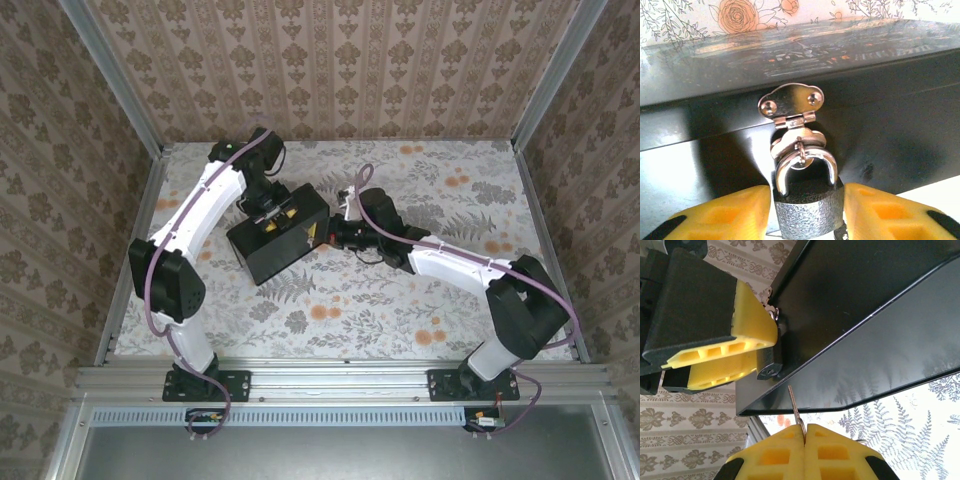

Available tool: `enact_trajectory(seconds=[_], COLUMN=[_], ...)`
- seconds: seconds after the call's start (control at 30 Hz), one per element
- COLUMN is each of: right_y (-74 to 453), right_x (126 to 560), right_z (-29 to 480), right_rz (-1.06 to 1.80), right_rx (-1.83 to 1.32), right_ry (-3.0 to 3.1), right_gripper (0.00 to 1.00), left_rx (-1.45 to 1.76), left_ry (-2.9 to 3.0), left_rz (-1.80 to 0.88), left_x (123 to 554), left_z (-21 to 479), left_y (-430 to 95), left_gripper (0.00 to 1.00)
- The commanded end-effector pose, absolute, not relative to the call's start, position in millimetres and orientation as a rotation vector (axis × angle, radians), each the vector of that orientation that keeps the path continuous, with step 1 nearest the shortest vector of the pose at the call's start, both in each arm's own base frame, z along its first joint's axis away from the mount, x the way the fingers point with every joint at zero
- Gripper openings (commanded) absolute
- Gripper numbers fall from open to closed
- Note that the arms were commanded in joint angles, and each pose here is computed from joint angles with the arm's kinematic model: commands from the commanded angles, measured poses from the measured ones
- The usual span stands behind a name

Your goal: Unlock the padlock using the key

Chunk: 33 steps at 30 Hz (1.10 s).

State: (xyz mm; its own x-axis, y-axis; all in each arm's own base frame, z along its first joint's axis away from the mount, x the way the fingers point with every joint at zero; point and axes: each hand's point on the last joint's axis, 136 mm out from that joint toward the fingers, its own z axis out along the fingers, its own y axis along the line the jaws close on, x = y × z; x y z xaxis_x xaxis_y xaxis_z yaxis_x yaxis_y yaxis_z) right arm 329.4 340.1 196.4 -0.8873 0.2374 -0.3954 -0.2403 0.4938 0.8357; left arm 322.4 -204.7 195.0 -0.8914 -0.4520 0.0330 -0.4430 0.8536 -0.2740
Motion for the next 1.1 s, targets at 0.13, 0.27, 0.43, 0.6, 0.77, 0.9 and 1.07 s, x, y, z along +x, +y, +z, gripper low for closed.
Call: enact_trajectory(seconds=[0.13,0.27,0.43,0.6,0.77,0.9,1.07], right_y=[358,365,364,368,370,371,373], right_x=[333,332,336,336,335,338,339], right_z=[205,206,203,203,200,198,197], right_rz=[1.467,1.508,1.516,1.545,1.546,1.549,1.568], right_rx=[0.041,0.078,0.170,0.194,0.217,0.245,0.292], right_ry=[2.237,2.224,2.219,2.205,2.211,2.203,2.175], right_gripper=[0.00,0.00,0.00,0.00,0.00,0.00,0.00], left_rx=[-0.763,-0.770,-0.783,-0.798,-0.825,-0.842,-0.862], left_ry=[3.143,3.151,3.149,3.136,3.127,3.123,3.121], left_rz=[-0.269,-0.275,-0.288,-0.292,-0.311,-0.329,-0.346], left_x=[303,303,305,306,307,307,305], left_z=[165,163,161,162,162,161,159], left_y=[-195,-197,-199,-197,-196,-197,-198], left_gripper=[0.39,0.39,0.37,0.36,0.36,0.36,0.36])
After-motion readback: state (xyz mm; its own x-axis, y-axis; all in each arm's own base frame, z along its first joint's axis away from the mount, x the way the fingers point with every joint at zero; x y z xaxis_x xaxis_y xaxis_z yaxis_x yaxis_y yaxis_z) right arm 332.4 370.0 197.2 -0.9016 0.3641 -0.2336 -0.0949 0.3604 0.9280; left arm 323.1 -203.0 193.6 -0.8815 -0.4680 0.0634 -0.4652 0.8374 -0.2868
